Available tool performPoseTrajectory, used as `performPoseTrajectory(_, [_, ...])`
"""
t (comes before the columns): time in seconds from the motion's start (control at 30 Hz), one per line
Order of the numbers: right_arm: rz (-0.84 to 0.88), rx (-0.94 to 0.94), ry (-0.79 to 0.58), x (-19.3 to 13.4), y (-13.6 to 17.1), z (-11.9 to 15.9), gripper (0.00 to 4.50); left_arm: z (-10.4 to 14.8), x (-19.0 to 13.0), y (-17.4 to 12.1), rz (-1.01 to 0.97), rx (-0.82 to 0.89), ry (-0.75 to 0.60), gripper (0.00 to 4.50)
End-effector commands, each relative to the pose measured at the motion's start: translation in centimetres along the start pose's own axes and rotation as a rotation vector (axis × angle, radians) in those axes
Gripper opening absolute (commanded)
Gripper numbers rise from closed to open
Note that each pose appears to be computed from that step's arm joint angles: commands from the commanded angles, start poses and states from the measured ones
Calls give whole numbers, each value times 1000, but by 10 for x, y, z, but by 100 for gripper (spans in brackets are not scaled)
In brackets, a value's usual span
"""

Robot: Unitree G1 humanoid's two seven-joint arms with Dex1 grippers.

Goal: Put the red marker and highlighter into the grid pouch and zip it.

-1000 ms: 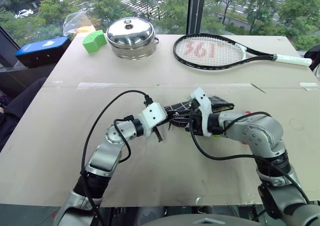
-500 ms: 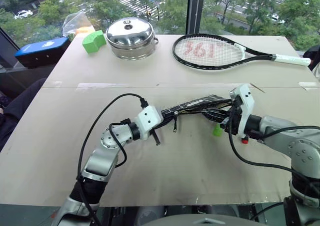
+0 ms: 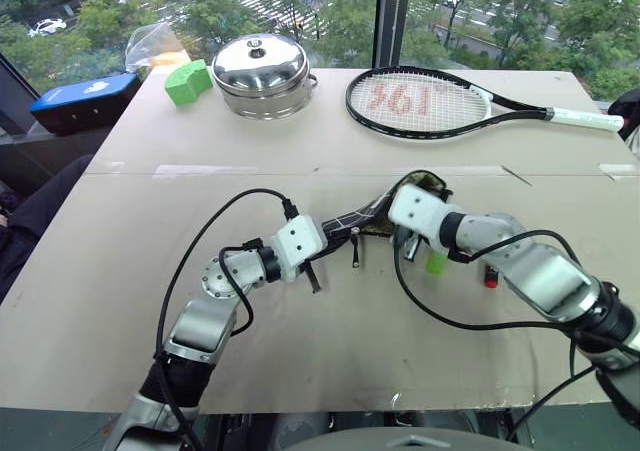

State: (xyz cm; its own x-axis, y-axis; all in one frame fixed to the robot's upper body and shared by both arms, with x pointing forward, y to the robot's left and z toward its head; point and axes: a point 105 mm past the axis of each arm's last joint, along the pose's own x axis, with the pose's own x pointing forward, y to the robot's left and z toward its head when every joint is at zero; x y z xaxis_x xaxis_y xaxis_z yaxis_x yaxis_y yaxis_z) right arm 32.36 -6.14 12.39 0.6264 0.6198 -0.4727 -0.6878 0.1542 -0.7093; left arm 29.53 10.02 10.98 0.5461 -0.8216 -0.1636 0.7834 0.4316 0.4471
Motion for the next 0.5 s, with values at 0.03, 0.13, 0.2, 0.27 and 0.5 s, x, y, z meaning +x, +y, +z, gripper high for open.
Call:
performPoseTrajectory(0.03, [18,-196,-9,-2,-6,0,145,6,2,8,11,34,-8,0])
performPoseTrajectory(0.13, [-9,-253,13,-6,-14,-5,283,5,1,13,24,30,1,0])
performPoseTrajectory(0.2, [-32,-256,21,-11,-18,-7,376,4,0,15,33,24,9,0])
performPoseTrajectory(0.27, [-70,-180,5,-19,-23,-4,444,2,0,17,40,17,15,0])
performPoseTrajectory(0.5, [-121,517,-159,-80,-23,10,444,-5,-4,33,98,-14,48,0])
